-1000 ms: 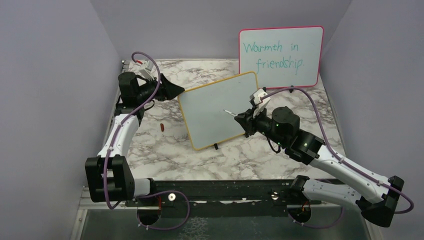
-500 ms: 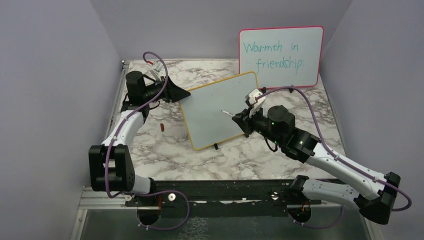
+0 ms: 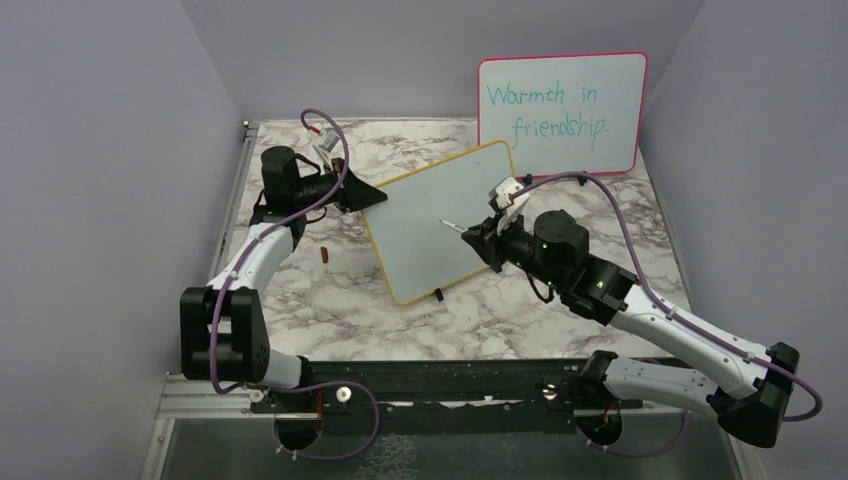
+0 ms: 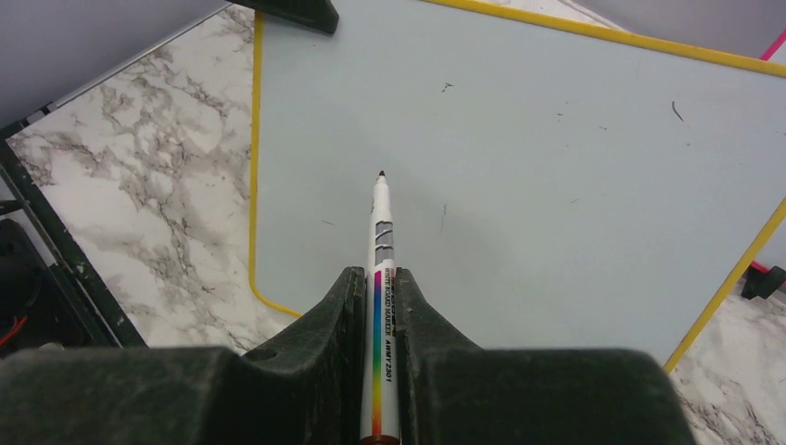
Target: Write a sentence on the whiteboard
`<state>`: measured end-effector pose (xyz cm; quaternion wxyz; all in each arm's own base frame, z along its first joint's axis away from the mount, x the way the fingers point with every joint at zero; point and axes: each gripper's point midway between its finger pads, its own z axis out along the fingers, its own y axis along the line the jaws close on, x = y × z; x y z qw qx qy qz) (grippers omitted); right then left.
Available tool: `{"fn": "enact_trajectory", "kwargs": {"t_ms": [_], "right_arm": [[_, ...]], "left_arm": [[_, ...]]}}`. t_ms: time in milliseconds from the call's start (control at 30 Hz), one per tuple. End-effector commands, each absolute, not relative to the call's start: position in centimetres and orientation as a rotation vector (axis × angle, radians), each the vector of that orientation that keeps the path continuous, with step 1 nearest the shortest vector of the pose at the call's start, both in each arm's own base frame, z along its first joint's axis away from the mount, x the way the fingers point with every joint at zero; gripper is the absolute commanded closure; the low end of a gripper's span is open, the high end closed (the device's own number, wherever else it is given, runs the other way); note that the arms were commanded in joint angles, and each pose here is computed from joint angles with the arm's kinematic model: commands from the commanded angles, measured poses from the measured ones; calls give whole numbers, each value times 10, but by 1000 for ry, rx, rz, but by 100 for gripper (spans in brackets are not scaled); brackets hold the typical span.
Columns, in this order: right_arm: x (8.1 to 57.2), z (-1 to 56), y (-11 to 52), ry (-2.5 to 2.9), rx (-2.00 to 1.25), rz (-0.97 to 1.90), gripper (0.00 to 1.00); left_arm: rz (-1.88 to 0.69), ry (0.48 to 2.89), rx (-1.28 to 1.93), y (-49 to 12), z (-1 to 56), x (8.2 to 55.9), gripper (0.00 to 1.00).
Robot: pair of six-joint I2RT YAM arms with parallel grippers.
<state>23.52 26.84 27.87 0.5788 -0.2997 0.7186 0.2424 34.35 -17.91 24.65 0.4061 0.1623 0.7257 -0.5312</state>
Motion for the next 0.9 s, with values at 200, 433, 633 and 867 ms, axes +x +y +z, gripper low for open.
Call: {"fn": "enact_trajectory", "kwargs": {"t_ms": [200,433,633,867], "right_arm": [[236,300,274,1621,-720,554,99],[237,299,278,1639,-729,531,99],[239,297,284,1652,-730,479,99],[241,294,291,1666,-746,405,99]], "left_arm": [[-1340,1815,507,-189,234,324,95],[-1323,1805,556,-191,231,320,98],[-1301,1813,570,-190,227,319,99],[-1263,1843,563,-187,221,322,100]]}}
